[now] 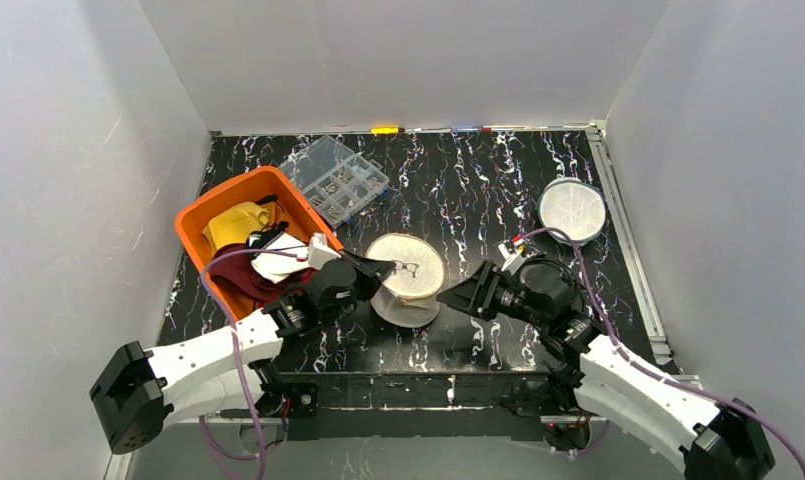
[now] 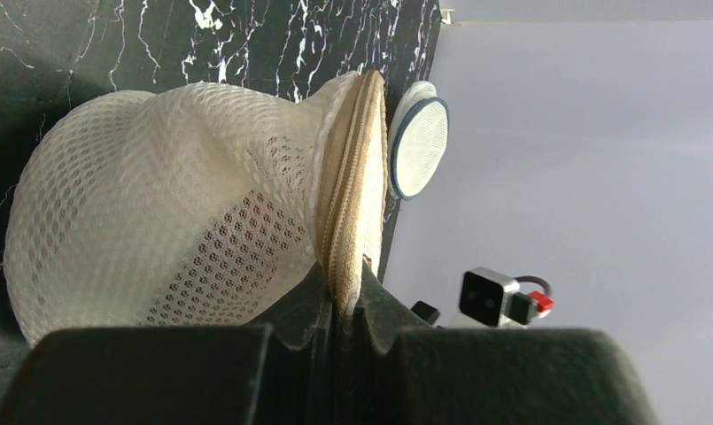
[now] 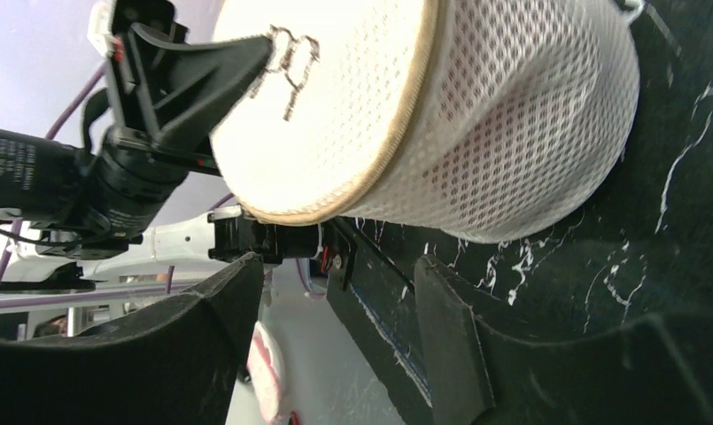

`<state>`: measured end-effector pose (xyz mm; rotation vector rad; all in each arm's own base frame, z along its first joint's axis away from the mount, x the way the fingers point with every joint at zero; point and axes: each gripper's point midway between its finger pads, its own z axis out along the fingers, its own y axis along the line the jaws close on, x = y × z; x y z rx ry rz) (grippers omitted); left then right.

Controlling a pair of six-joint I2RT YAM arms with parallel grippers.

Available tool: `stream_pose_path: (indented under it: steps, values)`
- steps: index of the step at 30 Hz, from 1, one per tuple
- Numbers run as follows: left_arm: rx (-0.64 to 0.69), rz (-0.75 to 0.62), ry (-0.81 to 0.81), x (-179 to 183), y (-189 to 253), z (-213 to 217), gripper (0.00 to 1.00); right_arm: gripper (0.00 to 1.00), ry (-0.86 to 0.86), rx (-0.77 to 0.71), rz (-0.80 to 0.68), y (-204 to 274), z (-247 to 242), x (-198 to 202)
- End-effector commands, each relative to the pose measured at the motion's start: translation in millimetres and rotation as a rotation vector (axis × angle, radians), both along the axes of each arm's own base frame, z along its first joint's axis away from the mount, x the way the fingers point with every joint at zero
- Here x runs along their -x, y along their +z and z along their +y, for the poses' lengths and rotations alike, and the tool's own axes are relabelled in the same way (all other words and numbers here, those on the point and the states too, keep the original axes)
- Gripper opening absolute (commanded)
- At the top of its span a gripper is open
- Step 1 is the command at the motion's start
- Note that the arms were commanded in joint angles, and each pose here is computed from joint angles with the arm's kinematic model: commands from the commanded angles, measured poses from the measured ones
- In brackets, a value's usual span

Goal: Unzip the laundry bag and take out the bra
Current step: Adjust the laundry bag at the center of the board.

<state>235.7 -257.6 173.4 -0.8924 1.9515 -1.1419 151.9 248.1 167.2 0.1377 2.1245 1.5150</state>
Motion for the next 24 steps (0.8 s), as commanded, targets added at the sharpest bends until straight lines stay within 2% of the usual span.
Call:
stream_pose_path:
  steps: [1, 4, 10, 12, 14, 16, 17, 21, 24]
  values:
    - [0.04, -0.014, 0.009, -3, 12, -4, 0.0, 0.68, -0.027, -0.078, -0.008, 10, 17, -4]
    - [0.026, -0.01, -0.022, 1, 9, -7, 0.0, 0.63, -0.038, -0.085, 0.01, 9, 25, -6]
    - [-0.051, -0.022, -0.093, 11, -3, -6, 0.0, 0.46, -0.048, -0.137, 0.045, 10, 35, -13]
    - [-0.075, -0.016, -0.115, 15, -6, -5, 0.0, 0.45, -0.046, -0.152, 0.054, 11, 39, -15]
    - [-0.089, -0.008, -0.122, 17, -10, -3, 0.01, 0.51, -0.043, -0.157, 0.056, 13, 42, -16]
    - [-0.096, 0.0, -0.12, 19, -12, -1, 0.05, 0.53, -0.047, -0.144, 0.059, 11, 43, -18]
    - [-0.1, 0.004, -0.123, 20, -13, 0, 0.08, 0.5, -0.051, -0.14, 0.06, 11, 43, -19]
    - [-0.147, 0.016, -0.149, 26, -12, 4, 0.32, 0.24, -0.069, -0.14, 0.053, 14, 41, -21]
    - [-0.18, 0.033, -0.162, 33, -16, 12, 0.51, 0.14, -0.074, -0.146, 0.054, 16, 38, -19]
